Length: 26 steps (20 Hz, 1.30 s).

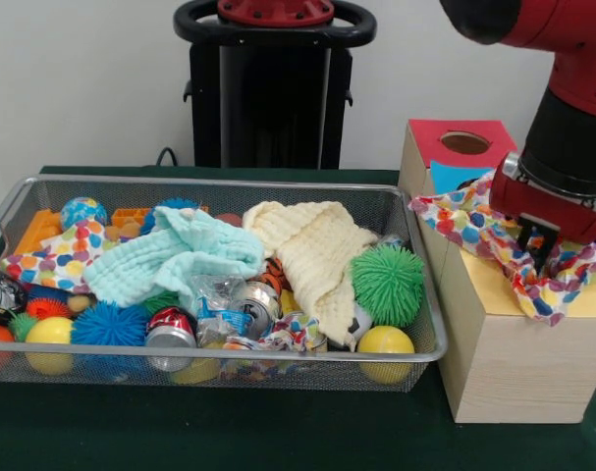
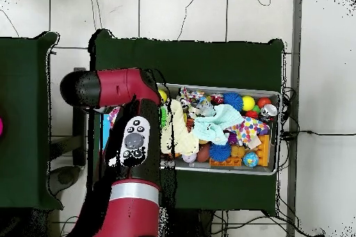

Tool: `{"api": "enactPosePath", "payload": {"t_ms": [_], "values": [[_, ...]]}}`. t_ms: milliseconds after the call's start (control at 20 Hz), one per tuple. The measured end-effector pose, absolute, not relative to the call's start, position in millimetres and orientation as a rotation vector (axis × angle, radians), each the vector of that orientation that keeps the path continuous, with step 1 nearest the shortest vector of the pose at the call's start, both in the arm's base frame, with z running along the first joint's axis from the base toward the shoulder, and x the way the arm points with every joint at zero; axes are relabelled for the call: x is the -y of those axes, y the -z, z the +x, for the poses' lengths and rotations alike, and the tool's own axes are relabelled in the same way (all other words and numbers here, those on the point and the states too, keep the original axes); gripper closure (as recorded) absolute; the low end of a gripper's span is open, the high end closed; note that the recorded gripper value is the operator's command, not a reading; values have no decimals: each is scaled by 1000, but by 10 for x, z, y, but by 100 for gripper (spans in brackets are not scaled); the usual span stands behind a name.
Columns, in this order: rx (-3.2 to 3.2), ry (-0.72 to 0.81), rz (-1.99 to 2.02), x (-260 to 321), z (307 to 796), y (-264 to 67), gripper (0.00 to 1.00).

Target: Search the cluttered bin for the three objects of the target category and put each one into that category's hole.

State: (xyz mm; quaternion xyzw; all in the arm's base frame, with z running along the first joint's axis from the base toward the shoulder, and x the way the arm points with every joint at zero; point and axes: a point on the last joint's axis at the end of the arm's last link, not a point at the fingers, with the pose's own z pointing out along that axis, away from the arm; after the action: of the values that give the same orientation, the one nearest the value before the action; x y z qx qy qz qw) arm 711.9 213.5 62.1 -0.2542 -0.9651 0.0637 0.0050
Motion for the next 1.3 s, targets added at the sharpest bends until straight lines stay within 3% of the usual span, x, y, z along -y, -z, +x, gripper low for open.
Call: {"api": "enactPosePath", "payload": {"t_ms": [250, 1300], "values": [[3050, -191, -795, -2130, 7120, -440, 100], [3237, -86, -835, -2090, 7148, -269, 100]]}}
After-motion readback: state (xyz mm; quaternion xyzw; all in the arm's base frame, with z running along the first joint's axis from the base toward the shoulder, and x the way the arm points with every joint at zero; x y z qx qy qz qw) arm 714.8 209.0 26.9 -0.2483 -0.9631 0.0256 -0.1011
